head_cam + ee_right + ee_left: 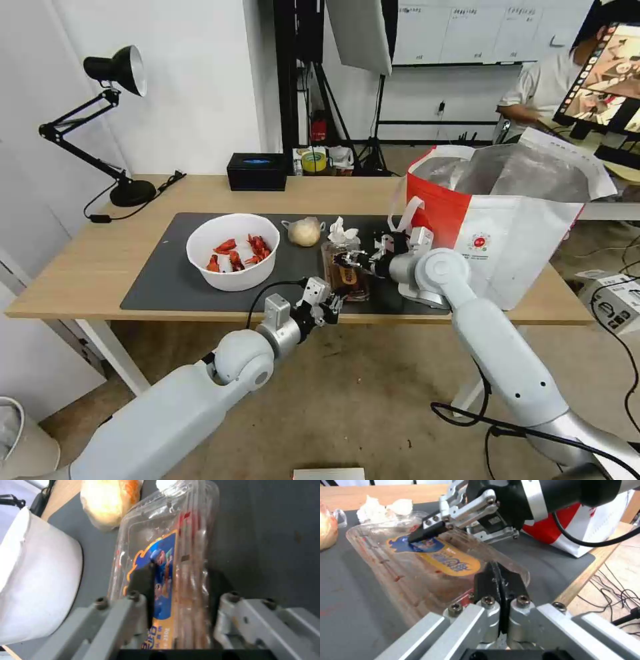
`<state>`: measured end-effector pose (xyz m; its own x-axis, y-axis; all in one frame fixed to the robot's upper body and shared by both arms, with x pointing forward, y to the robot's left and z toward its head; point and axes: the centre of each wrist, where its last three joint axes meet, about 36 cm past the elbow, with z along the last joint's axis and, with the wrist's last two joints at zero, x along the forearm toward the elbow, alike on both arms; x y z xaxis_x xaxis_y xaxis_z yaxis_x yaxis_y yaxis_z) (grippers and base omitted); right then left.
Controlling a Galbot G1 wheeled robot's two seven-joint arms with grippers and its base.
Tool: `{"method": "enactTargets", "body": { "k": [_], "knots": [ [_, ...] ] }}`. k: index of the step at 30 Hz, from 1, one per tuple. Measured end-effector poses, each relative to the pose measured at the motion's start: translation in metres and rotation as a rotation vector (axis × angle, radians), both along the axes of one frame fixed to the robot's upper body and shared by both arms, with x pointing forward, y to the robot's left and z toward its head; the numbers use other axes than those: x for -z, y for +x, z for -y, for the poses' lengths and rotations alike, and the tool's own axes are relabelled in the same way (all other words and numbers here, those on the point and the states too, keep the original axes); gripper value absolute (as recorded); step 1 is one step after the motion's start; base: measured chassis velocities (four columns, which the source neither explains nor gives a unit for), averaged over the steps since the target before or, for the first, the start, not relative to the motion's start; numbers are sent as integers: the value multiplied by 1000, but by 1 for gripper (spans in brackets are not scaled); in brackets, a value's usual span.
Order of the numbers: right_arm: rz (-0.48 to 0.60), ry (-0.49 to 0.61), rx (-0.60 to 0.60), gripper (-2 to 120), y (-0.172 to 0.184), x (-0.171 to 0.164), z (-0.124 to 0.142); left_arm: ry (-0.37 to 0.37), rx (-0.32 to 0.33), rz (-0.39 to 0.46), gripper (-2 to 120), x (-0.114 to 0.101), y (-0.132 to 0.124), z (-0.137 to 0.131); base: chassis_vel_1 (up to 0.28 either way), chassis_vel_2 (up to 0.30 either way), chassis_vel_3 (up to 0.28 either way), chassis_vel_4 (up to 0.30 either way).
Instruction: Pick up the trash from the table and place it into the takeout bag.
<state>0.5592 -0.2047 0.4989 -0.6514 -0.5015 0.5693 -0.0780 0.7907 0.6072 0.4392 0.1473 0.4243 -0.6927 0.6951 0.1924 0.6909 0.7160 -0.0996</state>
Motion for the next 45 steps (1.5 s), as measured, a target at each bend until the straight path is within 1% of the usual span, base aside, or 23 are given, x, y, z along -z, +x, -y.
{"method": "enactTargets", "body": {
  "k": [1, 2, 3, 5, 7, 9, 19, 21, 23, 27, 28, 29, 30, 32, 33, 35, 36, 39, 40, 42, 43, 44, 45],
  "knots": [
    [0, 0, 0, 27, 0, 0, 0, 0, 0, 0, 0, 0, 0, 0, 0, 0, 0, 0],
    [-1, 1, 0, 24, 0, 1, 0, 1, -1, -1, 0, 1, 0, 0, 0, 0, 0, 0],
    [-2, 1, 1, 15, 0, 1, 0, 1, -1, -2, 0, 1, 0, 0, 0, 0, 0, 0],
    [-3, 1, 1, 13, -1, 1, 0, 2, -2, -3, 0, 1, 0, -1, 0, 0, 0, 0],
    [-4, 2, 3, 3, -1, 2, 0, 4, -5, -5, 0, 3, 1, -1, 0, 0, 0, 0],
    [-4, 3, 3, 0, -1, 2, 0, 5, -6, -6, 0, 3, 1, -2, 0, 0, 0, 0],
    [-7, 12, 14, 0, 1, 3, 4, -12, -24, 10, 0, -6, -2, -12, 0, 0, 0, 0],
    [-6, 17, 16, 0, 2, 2, 5, -13, -38, 7, 0, -5, -10, -23, 0, 0, 0, 0],
    [-5, 17, 16, 0, 2, 2, 5, -13, -41, 7, 0, -5, -10, -24, 0, 0, 0, 0],
    [3, 27, 13, 0, 0, 1, 7, -29, -89, 10, 0, -7, -25, -44, 0, 0, 0, 0],
    [5, 30, 11, 0, 0, 1, 7, -33, -99, 12, 1, -8, -28, -48, 0, 0, 0, 0],
    [9, 35, 6, 0, -2, 0, 6, -40, -125, 17, 9, -11, -34, -57, 0, 0, 0, 0],
    [9, 35, 6, 0, -2, 0, 6, -40, -125, 17, 9, -11, -34, -57, 0, 0, 0, 0],
    [20, 47, -7, 0, -8, -2, 4, -47, -157, 25, 19, -15, -47, -73, 0, 0, 0, 0],
    [20, 47, -7, 0, -8, -2, 4, -47, -157, 25, 19, -15, -47, -73, 0, 0, 0, 0],
    [40, 64, -17, 0, -18, -5, 6, -44, -179, 28, 28, -13, -60, -84, 0, 0, 0, 0],
    [40, 64, -17, 0, -18, -5, 6, -44, -179, 28, 28, -13, -60, -84, 0, 0, 0, 0],
    [92, 74, -17, 0, -33, -18, 11, -61, -197, 41, 44, -12, -72, -87, 0, 0, 0, 0],
    [92, 74, -17, 0, -33, -18, 11, -61, -197, 41, 44, -12, -72, -87, 0, 0, 0, 0],
    [119, 76, -24, 0, -40, -25, 10, -75, -210, 50, 52, -10, -79, -88, 0, 0, 0, 0],
    [148, 75, -32, 0, -45, -32, 9, -83, -224, 54, 59, -8, -84, -89, 0, 0, 0, 0],
    [148, 75, -32, 0, -45, -32, 9, -83, -224, 54, 59, -8, -84, -89, 0, 0, 0, 0],
    [166, 74, -37, 0, -48, -36, 9, -86, -236, 56, 63, -7, -88, -90, 0, 0, 0, 0]
  ]
}}
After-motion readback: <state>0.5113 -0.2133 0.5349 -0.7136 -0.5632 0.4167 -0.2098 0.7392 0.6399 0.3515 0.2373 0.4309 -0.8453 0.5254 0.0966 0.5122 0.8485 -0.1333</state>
